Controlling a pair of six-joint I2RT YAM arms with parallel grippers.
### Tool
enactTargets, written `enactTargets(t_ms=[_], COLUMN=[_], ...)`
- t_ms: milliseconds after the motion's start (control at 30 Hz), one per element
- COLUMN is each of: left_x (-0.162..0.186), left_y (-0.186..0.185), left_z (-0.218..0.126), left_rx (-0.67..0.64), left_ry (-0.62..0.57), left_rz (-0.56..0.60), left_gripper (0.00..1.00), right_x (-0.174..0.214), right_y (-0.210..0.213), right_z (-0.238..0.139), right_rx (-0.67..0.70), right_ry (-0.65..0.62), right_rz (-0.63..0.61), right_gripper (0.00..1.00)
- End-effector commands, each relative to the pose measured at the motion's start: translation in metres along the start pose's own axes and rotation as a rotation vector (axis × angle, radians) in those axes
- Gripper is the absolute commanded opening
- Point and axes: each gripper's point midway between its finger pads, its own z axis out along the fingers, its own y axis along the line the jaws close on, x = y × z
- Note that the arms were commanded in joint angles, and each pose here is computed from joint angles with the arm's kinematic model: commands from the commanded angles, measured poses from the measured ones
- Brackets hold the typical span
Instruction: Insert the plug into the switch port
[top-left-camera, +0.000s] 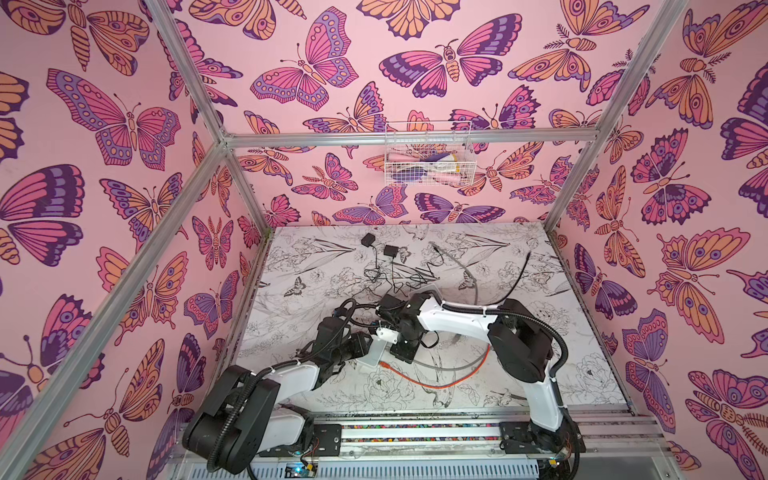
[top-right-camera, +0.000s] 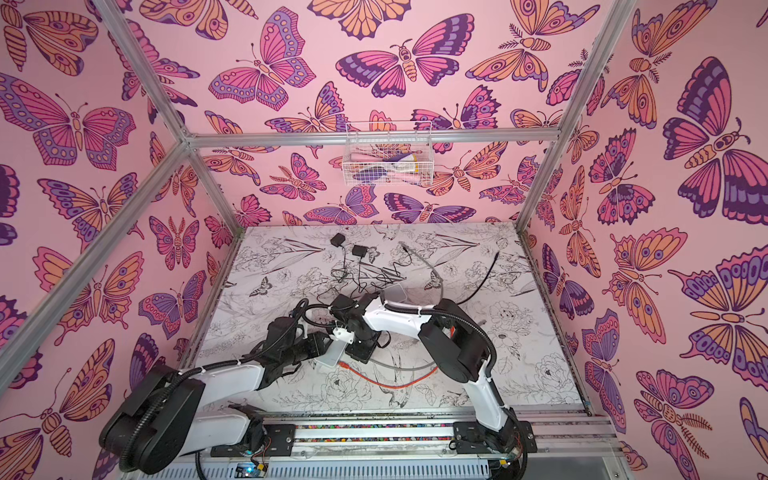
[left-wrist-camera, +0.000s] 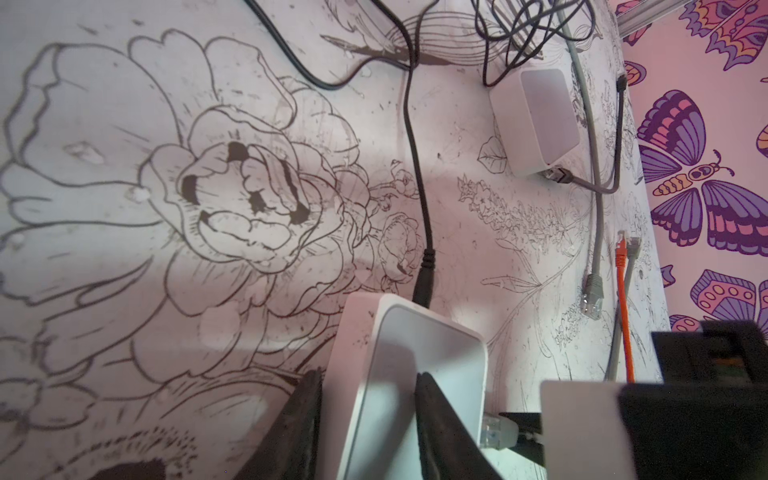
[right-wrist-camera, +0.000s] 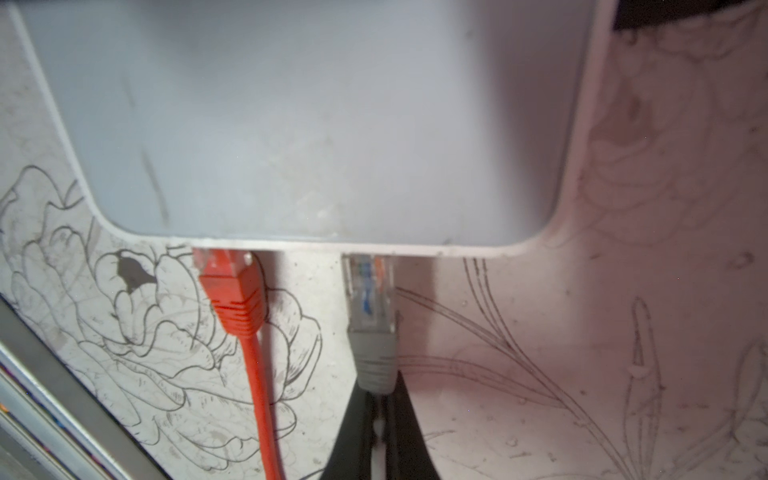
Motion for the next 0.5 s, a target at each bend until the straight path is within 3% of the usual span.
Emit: enactTargets(t_ms=[0, 467], left_x=[0.0052, 0.0057], left_y=[-0.0049, 0.001], left_z=[-0.0056, -0.0074], left_rx=[0.024, -0.001], left_ry=[-0.002, -0.015], left_rz=[0.014, 0.013], left_gripper=[0.4, 0.4], right_x=[-0.0148, -0.0103], right_y=[0.0054, 0.0043], right_z=[0.0038, -0.0006], right_rx=[-0.031, -0.029], right_ry=[-0.042, -0.07], right_rz=[0.002, 0.022], right_gripper=[0.0, 0.0])
